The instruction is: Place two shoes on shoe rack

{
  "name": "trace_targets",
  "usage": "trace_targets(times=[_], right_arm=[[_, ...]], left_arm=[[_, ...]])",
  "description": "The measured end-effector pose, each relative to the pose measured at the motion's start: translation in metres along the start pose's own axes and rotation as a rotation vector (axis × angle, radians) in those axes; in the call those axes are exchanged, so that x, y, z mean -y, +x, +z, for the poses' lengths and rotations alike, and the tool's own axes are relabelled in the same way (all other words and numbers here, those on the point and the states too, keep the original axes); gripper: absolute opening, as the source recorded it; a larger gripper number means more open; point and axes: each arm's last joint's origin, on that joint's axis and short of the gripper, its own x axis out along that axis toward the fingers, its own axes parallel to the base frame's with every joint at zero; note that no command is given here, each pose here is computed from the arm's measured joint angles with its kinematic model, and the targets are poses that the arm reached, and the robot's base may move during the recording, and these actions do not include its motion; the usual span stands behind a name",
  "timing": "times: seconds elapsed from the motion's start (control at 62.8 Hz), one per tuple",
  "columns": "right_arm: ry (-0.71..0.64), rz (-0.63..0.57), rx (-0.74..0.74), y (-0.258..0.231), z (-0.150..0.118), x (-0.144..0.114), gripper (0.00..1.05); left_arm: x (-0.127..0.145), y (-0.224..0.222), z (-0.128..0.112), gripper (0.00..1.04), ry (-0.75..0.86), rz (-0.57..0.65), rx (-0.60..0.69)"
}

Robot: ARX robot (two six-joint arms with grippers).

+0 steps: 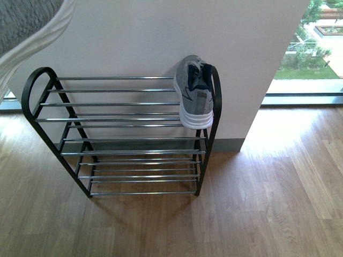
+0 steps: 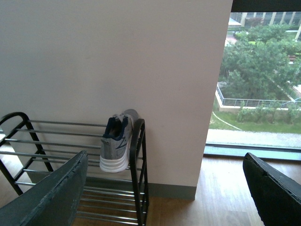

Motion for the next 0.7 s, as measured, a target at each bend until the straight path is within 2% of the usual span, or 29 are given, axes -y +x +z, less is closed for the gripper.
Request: trace_targets(times=[0.096, 0.191, 0.398, 0.541, 0.701], right_arm=[[0.000, 0.000, 0.000, 0.000, 0.000, 0.000, 0.95], [0.000, 0.000, 0.000, 0.000, 0.000, 0.000, 0.95], [0.000, 0.000, 0.000, 0.000, 0.000, 0.000, 0.95], [0.000, 0.000, 0.000, 0.000, 0.000, 0.000, 0.95], [0.000, 0.000, 0.000, 0.000, 0.000, 0.000, 0.95]], left_arm=[[0.004, 0.009, 0.003, 0.02, 0.052, 0.038, -0.052], [0.019, 0.051, 0.020, 0.02, 0.046, 0.015, -0.133], [0.055, 0.128, 0.029, 0.02, 0.041, 0.003, -0.245], [0.080, 0.174, 0.017, 0.02, -0.008, -0.013, -0.345], [0.109, 0.221, -0.017, 0.02, -0.118, -0.009, -0.477]])
